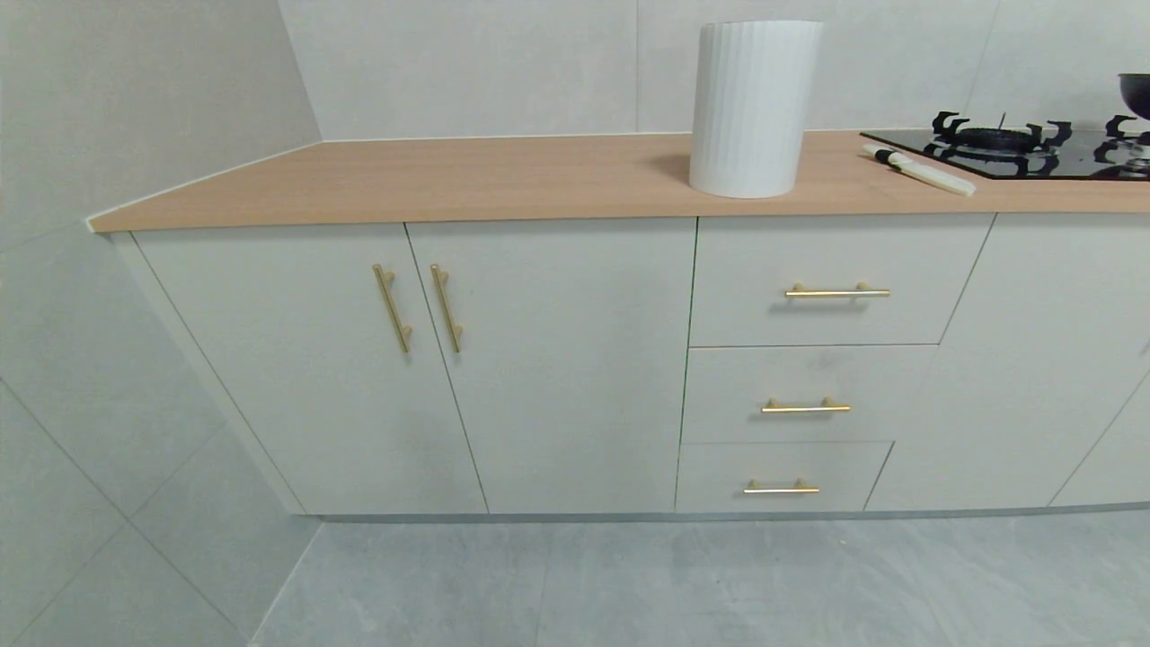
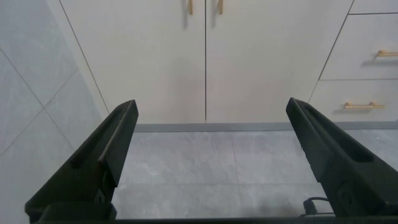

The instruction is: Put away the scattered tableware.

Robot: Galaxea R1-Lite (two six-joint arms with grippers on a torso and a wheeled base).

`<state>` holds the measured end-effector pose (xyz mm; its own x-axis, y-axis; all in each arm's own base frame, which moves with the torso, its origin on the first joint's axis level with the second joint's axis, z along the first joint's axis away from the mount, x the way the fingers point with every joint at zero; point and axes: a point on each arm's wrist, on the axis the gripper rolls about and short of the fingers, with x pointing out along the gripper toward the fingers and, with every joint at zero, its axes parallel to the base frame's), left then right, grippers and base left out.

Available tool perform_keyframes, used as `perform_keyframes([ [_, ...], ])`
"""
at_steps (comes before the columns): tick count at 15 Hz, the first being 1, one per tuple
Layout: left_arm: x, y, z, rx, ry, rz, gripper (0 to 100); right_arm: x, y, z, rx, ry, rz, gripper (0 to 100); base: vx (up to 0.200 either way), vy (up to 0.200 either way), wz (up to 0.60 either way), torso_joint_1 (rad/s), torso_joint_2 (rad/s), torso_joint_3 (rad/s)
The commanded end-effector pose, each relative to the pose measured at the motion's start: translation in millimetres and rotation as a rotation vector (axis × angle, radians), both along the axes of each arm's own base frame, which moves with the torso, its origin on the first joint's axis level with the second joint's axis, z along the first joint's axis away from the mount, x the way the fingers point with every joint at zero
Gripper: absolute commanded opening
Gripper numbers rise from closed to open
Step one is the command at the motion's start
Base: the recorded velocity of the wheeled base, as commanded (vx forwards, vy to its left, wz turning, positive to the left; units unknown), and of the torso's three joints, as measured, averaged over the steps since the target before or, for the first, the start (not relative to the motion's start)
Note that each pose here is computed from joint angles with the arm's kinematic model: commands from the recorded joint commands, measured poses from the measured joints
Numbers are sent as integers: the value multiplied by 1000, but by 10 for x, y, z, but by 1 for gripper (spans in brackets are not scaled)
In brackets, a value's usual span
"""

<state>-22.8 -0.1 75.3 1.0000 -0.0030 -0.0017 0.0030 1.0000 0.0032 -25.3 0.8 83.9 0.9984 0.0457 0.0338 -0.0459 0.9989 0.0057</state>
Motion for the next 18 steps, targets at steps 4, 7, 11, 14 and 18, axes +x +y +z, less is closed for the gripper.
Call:
perform_keyframes([
  [4,0,0,0,0,0,0,100,25,1,-78,-16,27,3,100,0,0,0,0,0,0],
  [7,0,0,-3,9,3,0,100,25,0,-78,-10,27,2,100,0,0,0,0,0,0],
  [11,0,0,-1,11,1,-2,100,25,0,-78,-4,28,2,100,0,0,0,0,0,0],
  [14,0,0,-1,3,1,-2,100,25,0,-78,-6,27,2,100,0,0,0,0,0,0],
  [18,0,0,0,3,0,-2,100,25,0,-78,-6,27,2,100,50,0,0,1,1,1],
])
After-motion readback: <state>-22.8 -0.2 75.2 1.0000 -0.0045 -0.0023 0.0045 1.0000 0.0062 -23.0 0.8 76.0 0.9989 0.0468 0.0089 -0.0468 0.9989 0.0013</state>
